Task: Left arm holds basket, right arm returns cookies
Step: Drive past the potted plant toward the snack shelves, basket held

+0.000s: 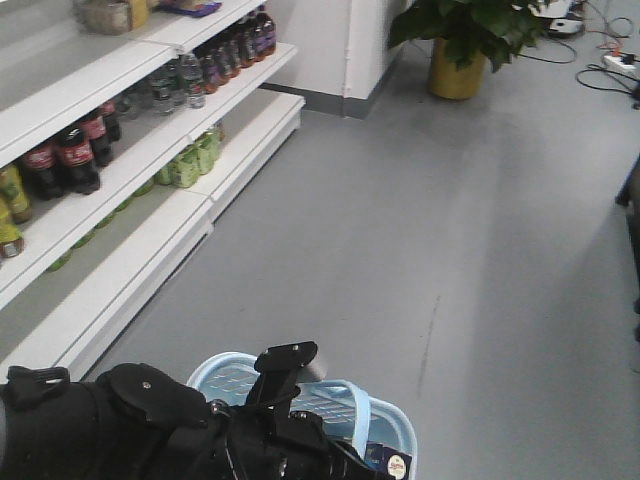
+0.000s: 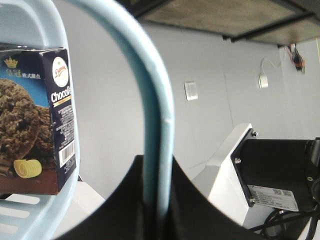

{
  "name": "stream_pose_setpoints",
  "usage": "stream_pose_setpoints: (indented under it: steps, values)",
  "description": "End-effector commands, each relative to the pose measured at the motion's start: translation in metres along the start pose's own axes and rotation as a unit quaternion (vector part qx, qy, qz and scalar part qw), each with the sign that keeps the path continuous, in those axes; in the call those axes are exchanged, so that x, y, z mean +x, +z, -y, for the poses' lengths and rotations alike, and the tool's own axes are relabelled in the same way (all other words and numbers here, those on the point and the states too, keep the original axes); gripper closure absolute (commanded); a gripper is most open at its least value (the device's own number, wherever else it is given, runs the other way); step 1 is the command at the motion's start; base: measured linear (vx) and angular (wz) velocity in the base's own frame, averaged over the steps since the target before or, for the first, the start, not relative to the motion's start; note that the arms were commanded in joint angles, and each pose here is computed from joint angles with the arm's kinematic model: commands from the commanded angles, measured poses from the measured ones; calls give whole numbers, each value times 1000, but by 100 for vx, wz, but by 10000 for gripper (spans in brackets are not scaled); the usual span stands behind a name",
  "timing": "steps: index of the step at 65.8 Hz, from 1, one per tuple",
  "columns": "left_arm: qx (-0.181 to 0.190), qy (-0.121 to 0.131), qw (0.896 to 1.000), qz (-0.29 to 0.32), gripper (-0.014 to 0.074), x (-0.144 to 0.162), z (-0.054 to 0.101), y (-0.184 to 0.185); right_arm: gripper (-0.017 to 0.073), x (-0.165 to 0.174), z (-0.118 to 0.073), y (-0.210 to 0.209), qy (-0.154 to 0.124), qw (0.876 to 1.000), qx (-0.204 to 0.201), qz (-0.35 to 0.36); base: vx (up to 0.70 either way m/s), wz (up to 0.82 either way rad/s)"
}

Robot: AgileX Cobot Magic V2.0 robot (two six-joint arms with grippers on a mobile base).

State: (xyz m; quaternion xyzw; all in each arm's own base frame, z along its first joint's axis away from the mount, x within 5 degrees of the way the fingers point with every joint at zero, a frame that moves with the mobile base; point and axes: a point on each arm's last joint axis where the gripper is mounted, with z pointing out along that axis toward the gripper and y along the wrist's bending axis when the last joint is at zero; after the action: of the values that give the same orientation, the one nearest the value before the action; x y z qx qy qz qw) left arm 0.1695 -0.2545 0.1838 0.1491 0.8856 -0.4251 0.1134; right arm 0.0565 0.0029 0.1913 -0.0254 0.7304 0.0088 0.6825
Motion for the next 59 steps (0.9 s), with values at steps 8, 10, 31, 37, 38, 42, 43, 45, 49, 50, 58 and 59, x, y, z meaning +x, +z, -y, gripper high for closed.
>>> stream_pose_setpoints:
  steps: [8,10,31,37,38,42,43,45,49,50,58,59]
  values:
    - [43,6,999,14,600,-6,20,-11,568,-8,0,-1,2,999,2,41,9,-61]
    - [43,6,999,14,600,-6,20,-11,568,-8,0,-1,2,999,2,41,9,-58]
    - [43,6,999,14,600,-6,20,-11,568,-8,0,-1,2,999,2,41,8,-52]
    - [43,6,999,14,600,-6,20,-11,568,-8,0,-1,2,999,2,41,10,-45]
    - [43,6,999,14,600,-6,20,-11,568,-8,0,-1,2,999,2,41,11,-42]
    - [43,6,999,14,600,-6,20,-11,568,-8,0,-1,2,999,2,41,11,-40]
    - [43,6,999,14,600,-6,20,-11,568,-8,0,-1,2,999,2,41,12,-37]
    - [43,6,999,14,600,-6,20,-11,568,-8,0,-1,2,999,2,41,13,-36]
    - [43,6,999,14,600,-6,20,-11,568,-8,0,-1,2,999,2,41,13,-34]
    - [43,6,999,14,600,-6,20,-11,568,-8,0,-1,2,999,2,41,14,-32]
    - [43,6,999,14,600,-6,20,-11,568,-8,0,-1,2,999,2,41,15,-26]
    - [43,6,999,14,600,-6,20,-11,568,-8,0,-1,2,999,2,41,17,-18]
